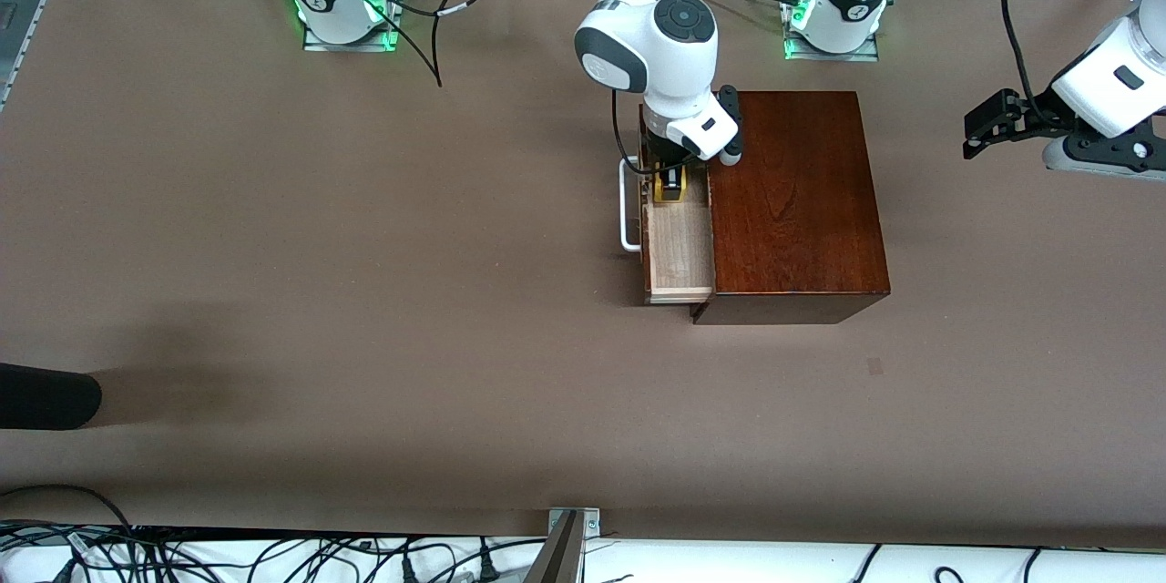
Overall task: Open drawer, take yellow block, close drawer
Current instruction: 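Close the right gripper on the yellow block and lift it, then carry the block away with the right gripper while the left gripper reaches the drawer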
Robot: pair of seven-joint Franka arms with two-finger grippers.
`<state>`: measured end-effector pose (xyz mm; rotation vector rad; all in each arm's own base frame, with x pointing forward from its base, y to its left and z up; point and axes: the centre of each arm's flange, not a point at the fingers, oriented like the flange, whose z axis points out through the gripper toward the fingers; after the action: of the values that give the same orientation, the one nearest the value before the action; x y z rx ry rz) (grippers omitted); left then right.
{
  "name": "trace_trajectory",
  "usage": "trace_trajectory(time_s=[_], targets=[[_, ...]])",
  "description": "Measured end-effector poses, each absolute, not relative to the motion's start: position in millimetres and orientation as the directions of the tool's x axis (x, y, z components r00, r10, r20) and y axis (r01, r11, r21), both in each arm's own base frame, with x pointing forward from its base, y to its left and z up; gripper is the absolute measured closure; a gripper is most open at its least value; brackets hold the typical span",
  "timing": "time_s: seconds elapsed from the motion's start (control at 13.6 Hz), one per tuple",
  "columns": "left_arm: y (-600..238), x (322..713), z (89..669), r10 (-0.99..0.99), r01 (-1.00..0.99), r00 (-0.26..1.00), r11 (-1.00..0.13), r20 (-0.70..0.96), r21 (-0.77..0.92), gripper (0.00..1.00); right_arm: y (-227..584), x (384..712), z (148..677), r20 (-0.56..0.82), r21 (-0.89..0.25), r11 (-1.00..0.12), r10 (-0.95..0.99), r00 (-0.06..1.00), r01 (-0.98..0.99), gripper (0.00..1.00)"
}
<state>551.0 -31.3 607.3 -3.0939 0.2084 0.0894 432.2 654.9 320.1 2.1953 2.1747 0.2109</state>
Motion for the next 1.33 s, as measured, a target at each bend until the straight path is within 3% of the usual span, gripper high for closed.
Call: trace_trajectory(time_s=[0.3, 0.66, 1.03, 1.33], targets=[[-32, 551, 608, -0.134, -0.137, 0.989, -0.990, -0.060, -0.035, 0.00, 654, 433, 344, 0.054, 0.111, -0.024, 0.998, 0.018, 0.994, 0.45], [-33, 551, 608, -0.137, -0.139, 0.989, -0.990, -0.059, -0.035, 0.00, 615, 453, 455, 0.096, 0.070, -0.109, 0.990, 0.102, 0.992, 0.45], [-55, 550, 598, -0.204, -0.209, 0.973, -0.978, -0.107, -0.028, 0.00, 510, 530, 529, 0.125, 0.030, -0.290, 0.951, 0.284, 0.957, 0.45], [-108, 556, 558, -0.520, -0.518, 0.833, -0.853, -0.192, 0.063, 0.00, 389, 618, 538, 0.121, 0.023, -0.475, 0.875, 0.469, 0.880, 0.45]])
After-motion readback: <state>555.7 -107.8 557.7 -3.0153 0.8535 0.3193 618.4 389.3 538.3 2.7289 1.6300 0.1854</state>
